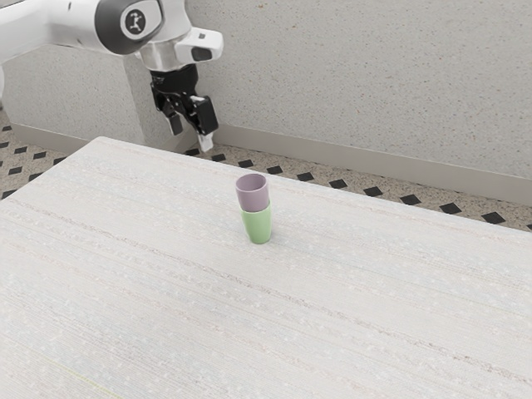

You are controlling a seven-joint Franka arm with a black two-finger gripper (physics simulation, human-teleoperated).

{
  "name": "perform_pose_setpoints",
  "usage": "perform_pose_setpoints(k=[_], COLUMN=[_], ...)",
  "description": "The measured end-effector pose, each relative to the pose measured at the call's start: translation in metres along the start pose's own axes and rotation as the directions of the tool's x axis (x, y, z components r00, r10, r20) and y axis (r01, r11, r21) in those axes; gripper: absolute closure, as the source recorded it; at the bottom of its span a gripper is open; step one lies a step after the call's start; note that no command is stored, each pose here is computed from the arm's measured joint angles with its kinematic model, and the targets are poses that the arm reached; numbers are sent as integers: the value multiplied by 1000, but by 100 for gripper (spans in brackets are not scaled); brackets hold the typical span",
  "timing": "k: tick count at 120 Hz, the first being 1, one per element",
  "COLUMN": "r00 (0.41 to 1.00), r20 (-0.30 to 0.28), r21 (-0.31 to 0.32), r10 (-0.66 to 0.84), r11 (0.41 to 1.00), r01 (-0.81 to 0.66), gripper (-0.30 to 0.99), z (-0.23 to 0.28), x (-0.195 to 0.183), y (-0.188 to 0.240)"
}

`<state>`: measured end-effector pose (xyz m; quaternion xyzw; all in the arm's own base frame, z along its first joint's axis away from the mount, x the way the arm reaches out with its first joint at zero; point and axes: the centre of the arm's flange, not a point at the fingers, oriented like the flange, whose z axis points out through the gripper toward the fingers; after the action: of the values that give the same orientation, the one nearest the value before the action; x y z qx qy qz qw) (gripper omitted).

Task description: Place the left cup onto the right cup

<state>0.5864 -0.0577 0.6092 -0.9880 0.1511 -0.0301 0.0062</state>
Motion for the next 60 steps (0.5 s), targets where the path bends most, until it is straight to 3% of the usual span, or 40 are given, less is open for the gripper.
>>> perform_pose_setpoints(k=[60], r00=[1000], r20=[-1], r21=[0], r10=[2], r11=[1000], r01=[-2], gripper=[0], z=[-1], x=[-2], y=[-1])
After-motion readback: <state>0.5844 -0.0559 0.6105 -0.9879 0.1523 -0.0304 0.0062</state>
